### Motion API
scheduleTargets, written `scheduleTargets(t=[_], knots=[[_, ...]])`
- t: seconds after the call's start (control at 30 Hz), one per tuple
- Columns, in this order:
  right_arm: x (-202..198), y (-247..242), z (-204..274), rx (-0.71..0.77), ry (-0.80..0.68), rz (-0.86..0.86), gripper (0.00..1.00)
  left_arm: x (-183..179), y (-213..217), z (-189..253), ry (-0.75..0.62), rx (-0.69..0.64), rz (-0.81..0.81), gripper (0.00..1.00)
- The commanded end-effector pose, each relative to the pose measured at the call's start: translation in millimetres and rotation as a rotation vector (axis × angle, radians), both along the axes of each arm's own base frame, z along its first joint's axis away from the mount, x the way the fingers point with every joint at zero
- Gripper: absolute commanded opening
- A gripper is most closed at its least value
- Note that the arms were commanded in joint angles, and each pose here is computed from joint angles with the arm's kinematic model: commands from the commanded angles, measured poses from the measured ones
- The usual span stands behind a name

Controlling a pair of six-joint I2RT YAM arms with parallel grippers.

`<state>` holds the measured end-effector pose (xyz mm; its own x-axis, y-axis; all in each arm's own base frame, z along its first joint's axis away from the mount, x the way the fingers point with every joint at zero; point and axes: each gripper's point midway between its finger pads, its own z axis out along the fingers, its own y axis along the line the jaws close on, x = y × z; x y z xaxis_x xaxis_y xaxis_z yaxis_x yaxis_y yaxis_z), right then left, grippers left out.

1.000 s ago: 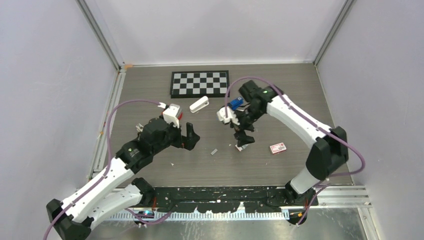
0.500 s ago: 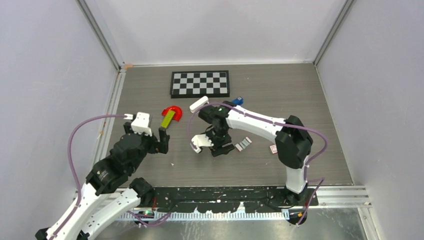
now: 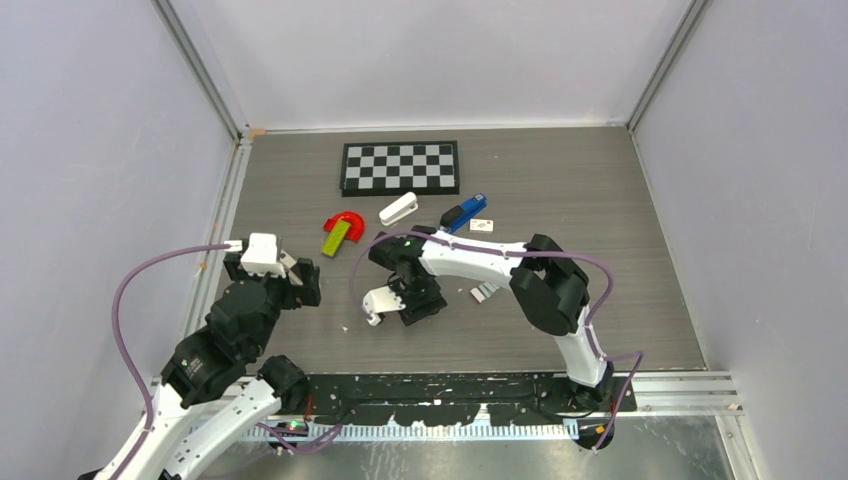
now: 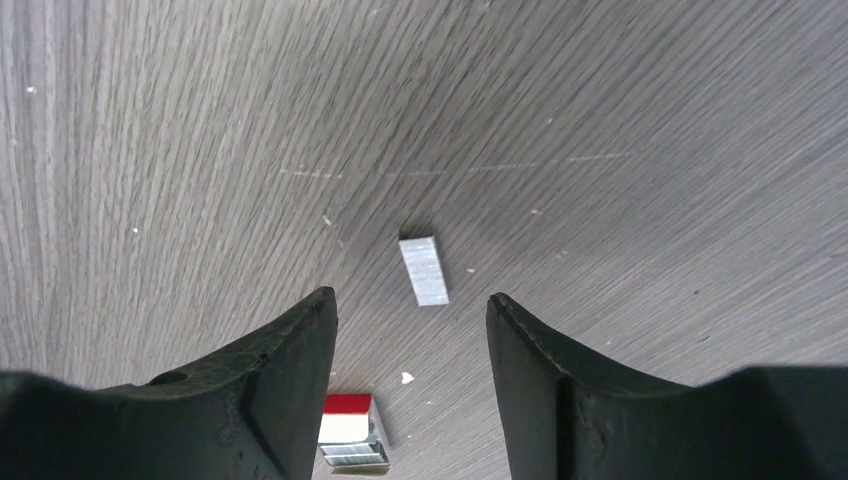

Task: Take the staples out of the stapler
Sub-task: Pick up the staple from the center of the board.

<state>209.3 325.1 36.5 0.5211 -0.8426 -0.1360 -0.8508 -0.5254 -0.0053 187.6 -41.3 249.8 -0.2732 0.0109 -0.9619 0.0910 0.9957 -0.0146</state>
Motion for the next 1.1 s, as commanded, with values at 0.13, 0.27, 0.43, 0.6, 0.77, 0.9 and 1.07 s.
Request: scheduleTargets(t=[0.13, 0.27, 0.43, 0.6, 0.77, 0.9, 1.07], knots=[[1, 23, -2, 0.011, -0.047, 0.001, 0.55, 1, 9, 9, -0.049, -0.021, 0.039, 1.0], [3, 23, -5, 0.006, -0.077, 0.004, 0.48, 0, 9, 9, -0.05, -0.024, 0.036, 1.0], [2, 18, -9, -0.004, -0.095, 0.018, 0.44, 1, 7, 8, -0.046, -0.024, 0.028, 1.0], [0, 14, -14, -0.016, -0.099, 0.034, 0.43, 1, 6, 7, -0.042, -0.024, 0.025, 1.0], [-1, 11, -15, -0.025, -0.099, 0.046, 0.4, 2, 5, 7, -0.038, -0.024, 0.025, 1.0], [-3, 11, -18, -0.031, -0.088, 0.054, 0.33, 2, 6, 6, -0.036, -0.023, 0.026, 1.0], [-3, 10, -21, -0.032, -0.085, 0.052, 0.27, 2, 6, 6, -0.036, -0.023, 0.026, 1.0]])
